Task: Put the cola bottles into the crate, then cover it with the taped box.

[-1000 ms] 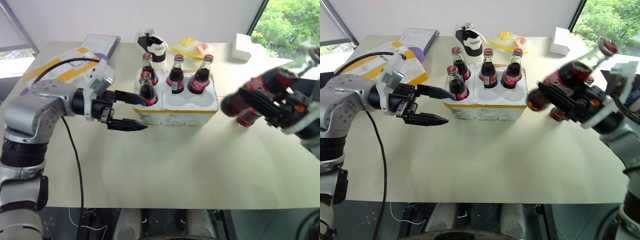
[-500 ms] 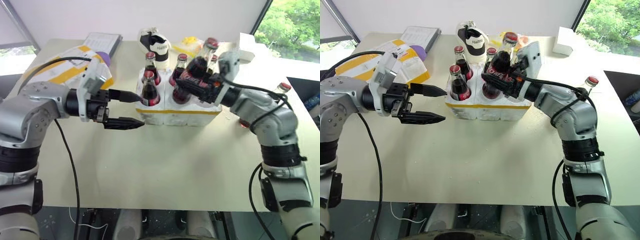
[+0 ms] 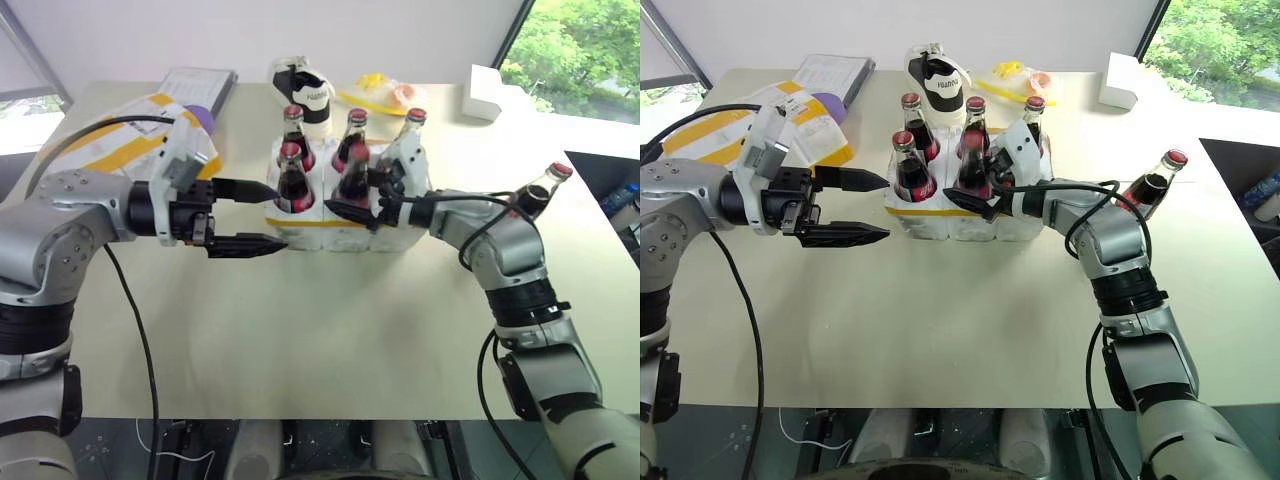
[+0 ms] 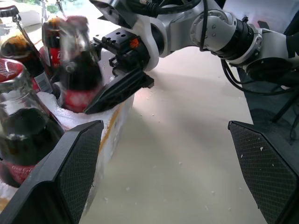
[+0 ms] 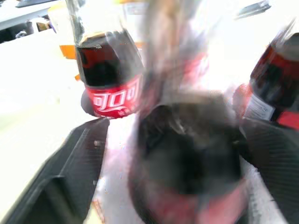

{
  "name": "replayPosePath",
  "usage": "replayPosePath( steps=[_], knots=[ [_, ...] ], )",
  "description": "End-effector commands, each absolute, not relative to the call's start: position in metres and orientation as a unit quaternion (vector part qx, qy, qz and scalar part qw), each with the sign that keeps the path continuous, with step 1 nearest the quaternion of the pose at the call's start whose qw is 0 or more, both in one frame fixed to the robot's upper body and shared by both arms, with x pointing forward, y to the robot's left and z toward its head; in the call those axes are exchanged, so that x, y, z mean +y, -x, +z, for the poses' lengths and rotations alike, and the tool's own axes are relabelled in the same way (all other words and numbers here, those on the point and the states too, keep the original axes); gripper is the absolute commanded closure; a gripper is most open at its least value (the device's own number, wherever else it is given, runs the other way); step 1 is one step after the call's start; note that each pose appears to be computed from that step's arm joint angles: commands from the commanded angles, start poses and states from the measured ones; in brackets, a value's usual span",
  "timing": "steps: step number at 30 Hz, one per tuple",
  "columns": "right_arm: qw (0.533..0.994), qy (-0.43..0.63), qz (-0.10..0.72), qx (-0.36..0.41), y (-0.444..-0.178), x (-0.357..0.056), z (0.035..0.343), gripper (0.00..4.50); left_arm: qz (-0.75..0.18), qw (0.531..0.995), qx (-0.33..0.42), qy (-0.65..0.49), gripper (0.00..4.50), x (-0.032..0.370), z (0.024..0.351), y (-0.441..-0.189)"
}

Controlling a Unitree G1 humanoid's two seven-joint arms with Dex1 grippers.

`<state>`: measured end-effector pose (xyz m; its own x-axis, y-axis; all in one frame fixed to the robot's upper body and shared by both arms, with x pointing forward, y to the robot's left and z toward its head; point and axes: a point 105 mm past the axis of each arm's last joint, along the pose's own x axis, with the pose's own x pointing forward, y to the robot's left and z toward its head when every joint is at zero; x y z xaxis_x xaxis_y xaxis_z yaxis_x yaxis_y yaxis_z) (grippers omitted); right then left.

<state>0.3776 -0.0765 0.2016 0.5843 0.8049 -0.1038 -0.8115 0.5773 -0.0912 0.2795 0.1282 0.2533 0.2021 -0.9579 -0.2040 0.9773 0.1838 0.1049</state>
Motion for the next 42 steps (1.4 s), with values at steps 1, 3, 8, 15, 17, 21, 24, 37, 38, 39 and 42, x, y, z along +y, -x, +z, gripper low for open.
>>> replayPosePath(
  steps=[1, 3, 8, 15, 17, 21, 24, 37, 38, 39, 42],
  knots=[
    [0.897, 0.050, 0.438, -0.015, -0.375, -0.086, 0.226, 0.08, -0.634, 0.764, 0.014, -0.122, 0.00, 0.126, 0.269, -0.276],
    [0.902, 0.046, 0.428, -0.022, -0.371, -0.093, 0.231, 0.08, -0.636, 0.762, 0.014, -0.122, 0.00, 0.126, 0.269, -0.276],
    [0.926, 0.043, 0.374, -0.028, -0.333, -0.132, 0.232, 0.08, -0.643, 0.756, 0.015, -0.119, 0.00, 0.123, 0.270, -0.280],
    [0.954, 0.008, 0.298, 0.027, -0.273, -0.165, 0.205, 0.08, -0.662, 0.739, 0.017, -0.119, 0.00, 0.116, 0.267, -0.288],
    [0.970, 0.000, 0.238, 0.046, -0.264, -0.184, 0.192, 0.08, -0.668, 0.734, 0.015, -0.120, 0.00, 0.113, 0.268, -0.293],
    [0.993, -0.005, 0.114, 0.037, -0.255, -0.227, 0.183, 0.08, -0.680, 0.724, 0.007, -0.118, 0.00, 0.107, 0.272, -0.297],
    [0.998, -0.016, 0.059, 0.023, -0.252, -0.249, 0.180, 0.08, -0.683, 0.720, 0.006, -0.118, 0.00, 0.105, 0.270, -0.297],
    [1.000, -0.011, -0.011, -0.013, -0.278, -0.288, 0.180, 0.08, -0.675, 0.727, -0.002, -0.127, 0.00, 0.107, 0.272, -0.298],
    [1.000, -0.011, -0.011, -0.016, -0.282, -0.290, 0.180, 0.08, -0.673, 0.728, -0.002, -0.127, 0.00, 0.108, 0.272, -0.297],
    [1.000, -0.013, -0.014, -0.017, -0.286, -0.293, 0.180, 0.08, -0.671, 0.730, -0.003, -0.127, 0.00, 0.109, 0.273, -0.297],
    [1.000, -0.017, -0.012, -0.020, -0.299, -0.298, 0.177, 0.08, -0.666, 0.734, -0.004, -0.130, 0.00, 0.112, 0.276, -0.296]
  ],
)
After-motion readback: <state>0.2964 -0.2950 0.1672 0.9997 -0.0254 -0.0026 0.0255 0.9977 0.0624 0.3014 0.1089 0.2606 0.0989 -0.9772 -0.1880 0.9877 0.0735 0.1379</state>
